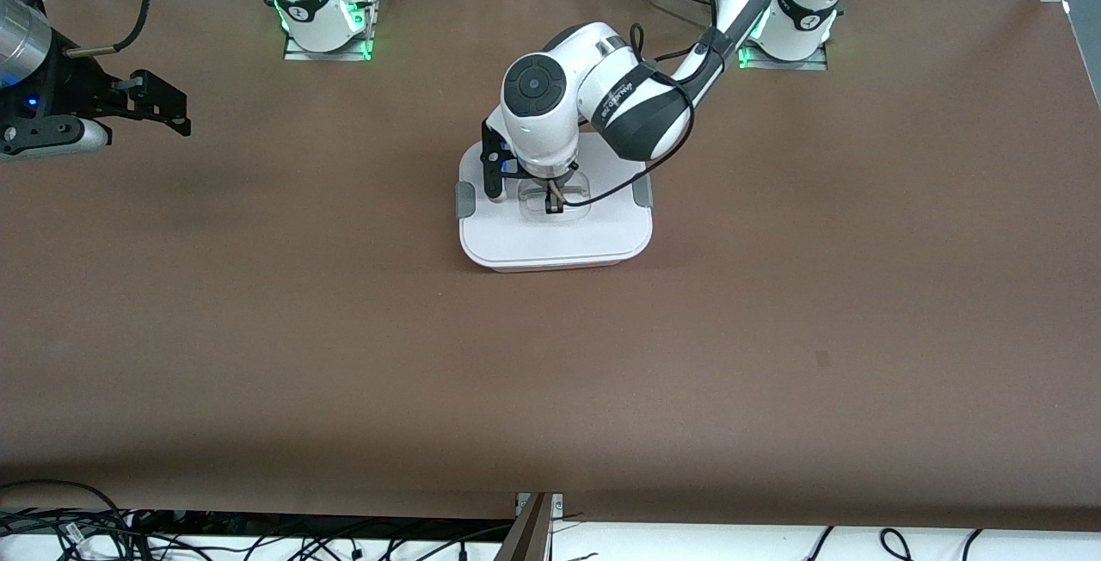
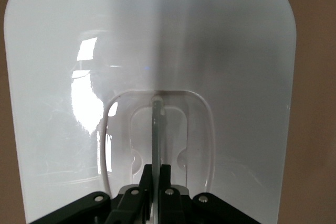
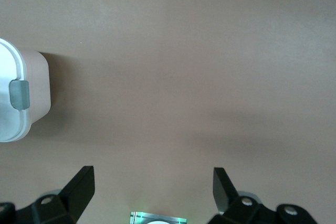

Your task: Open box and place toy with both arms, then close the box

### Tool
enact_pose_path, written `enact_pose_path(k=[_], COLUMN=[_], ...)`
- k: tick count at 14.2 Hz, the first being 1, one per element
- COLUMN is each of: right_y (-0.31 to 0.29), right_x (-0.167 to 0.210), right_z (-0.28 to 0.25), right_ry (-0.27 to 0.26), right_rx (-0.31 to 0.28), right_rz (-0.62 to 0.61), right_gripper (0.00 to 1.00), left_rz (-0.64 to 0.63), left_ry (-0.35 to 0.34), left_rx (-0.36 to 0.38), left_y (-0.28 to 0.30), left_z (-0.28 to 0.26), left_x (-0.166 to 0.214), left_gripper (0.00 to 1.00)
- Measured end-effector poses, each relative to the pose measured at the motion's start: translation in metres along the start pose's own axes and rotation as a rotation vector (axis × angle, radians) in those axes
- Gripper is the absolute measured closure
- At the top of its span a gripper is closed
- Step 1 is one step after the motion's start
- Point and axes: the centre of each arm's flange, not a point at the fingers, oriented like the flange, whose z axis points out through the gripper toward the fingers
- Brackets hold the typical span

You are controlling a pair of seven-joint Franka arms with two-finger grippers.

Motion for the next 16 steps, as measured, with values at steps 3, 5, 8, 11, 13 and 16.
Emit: enact_pose_path(k=[3, 5, 8, 11, 13, 16], right_y=[0.0, -0.0002, -0.0004, -0.0004, -0.0004, -0.0004], right_x=[0.0001, 0.0002, 0.0003, 0.0004, 0.0005, 0.0006], right_z=[0.0001, 0.0002, 0.0002, 0.0003, 0.0004, 0.0006], right_ry=[0.0, 0.0, 0.0, 0.0, 0.0, 0.0], right_rx=[0.0, 0.0, 0.0, 0.0, 0.0, 0.0], right_rz=[0.001, 0.001, 0.001, 0.001, 0.001, 0.002], right_gripper=[0.0, 0.0, 0.0, 0.0, 0.0, 0.0], left_rz=[0.011, 0.017, 0.018, 0.017, 0.015, 0.014], left_ry=[-0.002, -0.002, -0.001, 0.002, 0.0, -0.004], left_rx=[0.0, -0.001, 0.0, 0.003, 0.003, 0.001], left_y=[0.0006, 0.0006, 0.0005, -0.0003, -0.0012, -0.0015], left_z=[-0.0009, -0.001, -0.0017, -0.005, -0.007, -0.0082], left_x=[-0.0001, -0.0001, -0.0002, -0.0001, -0.0012, -0.0024], left_gripper=[0.93, 0.93, 0.93, 0.93, 0.93, 0.93])
